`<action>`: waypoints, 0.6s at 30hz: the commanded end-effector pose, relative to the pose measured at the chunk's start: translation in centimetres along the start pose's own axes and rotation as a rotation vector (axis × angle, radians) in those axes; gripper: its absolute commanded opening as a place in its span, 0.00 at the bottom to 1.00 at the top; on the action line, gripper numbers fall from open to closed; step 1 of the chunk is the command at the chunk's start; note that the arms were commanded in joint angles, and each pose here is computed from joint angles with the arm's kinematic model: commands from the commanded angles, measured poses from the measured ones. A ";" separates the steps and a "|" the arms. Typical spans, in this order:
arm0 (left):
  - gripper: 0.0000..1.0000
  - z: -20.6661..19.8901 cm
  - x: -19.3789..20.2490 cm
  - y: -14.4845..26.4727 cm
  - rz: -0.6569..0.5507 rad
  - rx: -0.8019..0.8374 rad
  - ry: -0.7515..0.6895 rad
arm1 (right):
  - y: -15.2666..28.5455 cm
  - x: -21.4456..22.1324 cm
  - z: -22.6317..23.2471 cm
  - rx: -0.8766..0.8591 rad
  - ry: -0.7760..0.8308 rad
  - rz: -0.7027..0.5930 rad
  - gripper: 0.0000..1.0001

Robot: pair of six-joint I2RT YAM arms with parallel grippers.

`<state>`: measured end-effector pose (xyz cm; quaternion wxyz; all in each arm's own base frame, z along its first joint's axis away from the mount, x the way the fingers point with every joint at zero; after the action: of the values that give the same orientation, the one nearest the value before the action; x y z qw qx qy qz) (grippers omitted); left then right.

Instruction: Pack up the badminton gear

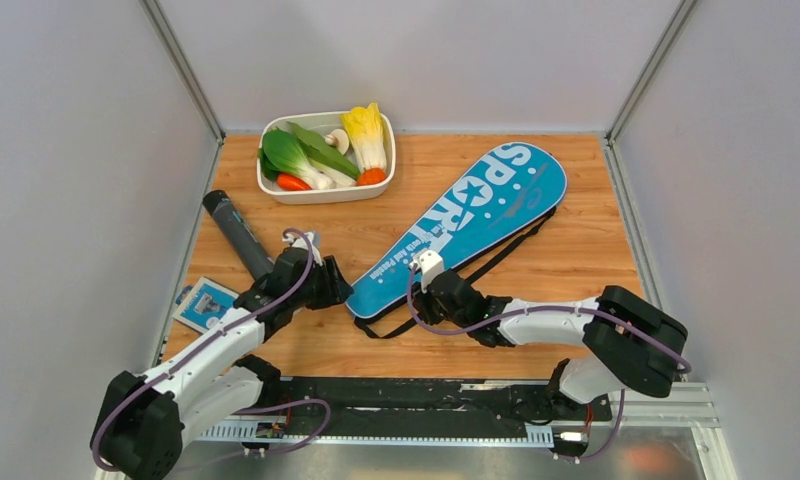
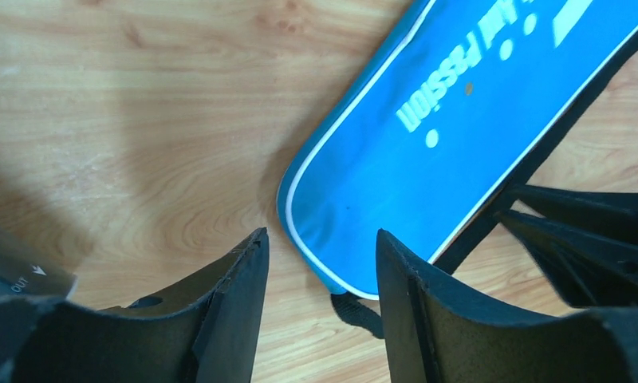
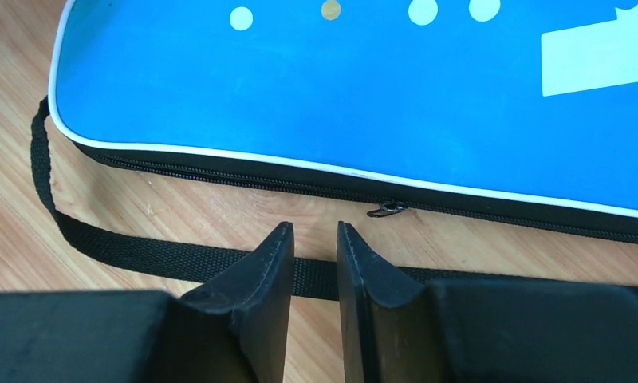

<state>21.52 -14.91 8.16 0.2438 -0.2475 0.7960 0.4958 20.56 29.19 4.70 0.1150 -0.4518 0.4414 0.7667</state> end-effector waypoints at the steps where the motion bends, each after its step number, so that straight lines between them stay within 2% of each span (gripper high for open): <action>1: 0.59 -0.1 2.2 -1.1 0.047 0.038 0.049 | 0.6 -2.4 0.5 -0.013 -0.049 -0.103 0.31; 5: 0.57 -0.7 4.1 -2.1 0.109 0.088 0.130 | 1.2 -2.4 0.0 -0.007 -0.074 -0.115 0.42; 8: 0.56 -0.5 5.4 -2.4 0.127 0.086 0.201 | 1.8 -2.7 -0.6 0.001 -0.089 -0.140 0.44; 13: 0.56 -0.4 6.1 -2.9 0.071 0.118 0.326 | 2.1 -2.6 -1.2 0.006 -0.111 -0.156 0.46; 15: 0.50 -0.5 6.1 -2.9 0.068 0.122 0.350 | 2.0 -2.3 -1.4 0.018 -0.123 -0.153 0.53; 17: 0.33 -0.7 6.0 -2.7 0.062 0.133 0.379 | 2.0 -2.2 -1.3 0.008 -0.135 -0.153 0.58; 18: 0.20 -1.0 5.7 -2.6 0.048 0.151 0.390 | 2.0 -2.2 -1.3 0.000 -0.139 -0.151 0.59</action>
<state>19.31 -17.37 3.33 0.1241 -0.2871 0.8591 0.4050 20.91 27.04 6.11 0.1739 -0.4366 0.4235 0.7744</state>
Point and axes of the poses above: each gripper's point midway between its finger pads, its own y axis back along the fingers, its own z axis along the line the jaws close on, x = y × z, the point moved 1 cm from there along y, back along the fingers, and after that the axes turned 8 degrees about -y, right-handed, at the moved point
